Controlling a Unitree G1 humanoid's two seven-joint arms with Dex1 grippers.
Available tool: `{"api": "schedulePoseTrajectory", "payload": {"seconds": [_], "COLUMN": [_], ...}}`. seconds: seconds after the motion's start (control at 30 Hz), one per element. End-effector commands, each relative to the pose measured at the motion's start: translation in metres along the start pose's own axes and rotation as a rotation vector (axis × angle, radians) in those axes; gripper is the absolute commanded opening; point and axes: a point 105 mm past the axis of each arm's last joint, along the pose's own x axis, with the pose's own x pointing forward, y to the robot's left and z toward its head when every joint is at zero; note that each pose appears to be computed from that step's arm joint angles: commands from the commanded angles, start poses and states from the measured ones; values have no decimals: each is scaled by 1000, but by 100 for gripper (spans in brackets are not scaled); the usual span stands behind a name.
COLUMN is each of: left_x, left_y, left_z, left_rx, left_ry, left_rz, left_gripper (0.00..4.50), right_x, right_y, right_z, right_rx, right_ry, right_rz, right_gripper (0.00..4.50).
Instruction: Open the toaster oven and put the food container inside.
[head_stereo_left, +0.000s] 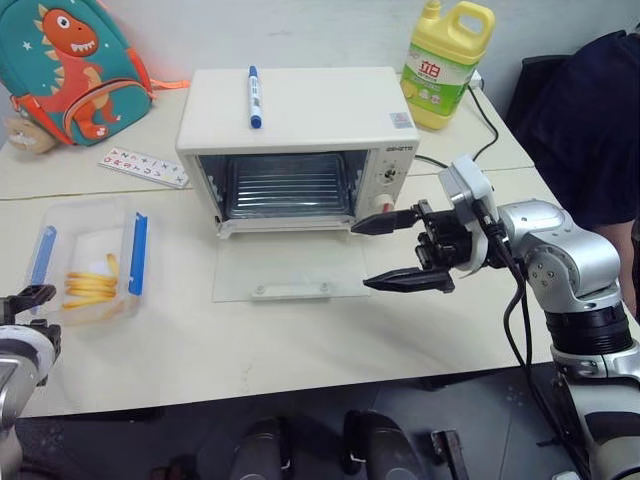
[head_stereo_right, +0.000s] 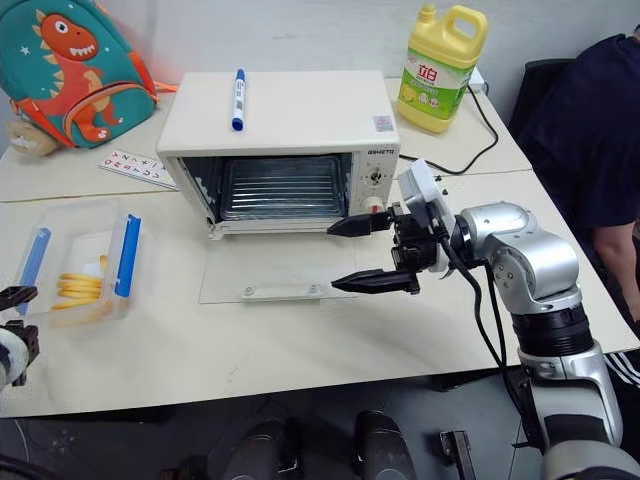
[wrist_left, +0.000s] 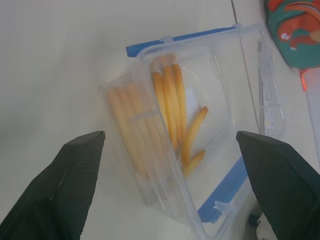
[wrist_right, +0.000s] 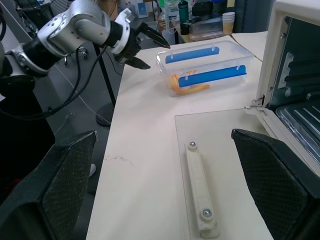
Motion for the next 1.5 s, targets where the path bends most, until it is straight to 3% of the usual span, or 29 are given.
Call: {"api": "schedulePoseTrajectory", "payload": {"seconds": [0.03, 0.27, 0.3, 0.37, 0.67, 0.8, 0.9, 1.03, 1.1, 1.23, 1.33, 1.5], "left_x": [10, 37, 39, 41, 42, 37, 34, 27, 23, 10, 3, 2], "left_y": [7, -14, -17, -22, -12, -2, 0, -4, -29, -56, -70, -98], "left_z": [-1, -5, -5, -5, 8, 29, 36, 59, 56, 18, -15, -67], "left_rx": [-5, 28, 24, 21, 108, 196, 307, 491, 647, 917, 1013, 1086], "left_ry": [21, 62, 60, 60, 17, 3, 29, 35, 90, 313, 436, 525], "left_rz": [116, 126, 121, 112, 188, 217, 190, 166, 51, -184, -320, -458], "left_gripper": [447, 447, 429, 386, 108, 6, 4, 4, 4, 4, 4, 4], "right_x": [0, 0, 0, 0, -7, -18, -21, -21, -24, -24, -23, -21], "right_y": [5, 7, 8, 9, 16, 28, 44, 33, 31, 25, 24, 23], "right_z": [12, 14, 14, 15, 24, 36, 36, 36, 36, 32, 27, 24], "right_rx": [-56, -62, -63, -64, -105, -4, 5, -34, -38, -41, -38, -32], "right_ry": [-32, -40, -41, -42, -26, -46, -19, -12, -14, -2, 7, 5], "right_rz": [-5, -27, -28, -31, -46, 27, 101, 2, -20, -66, -82, -126], "right_gripper": [450, 450, 450, 450, 450, 450, 450, 450, 450, 450, 450, 450]}}
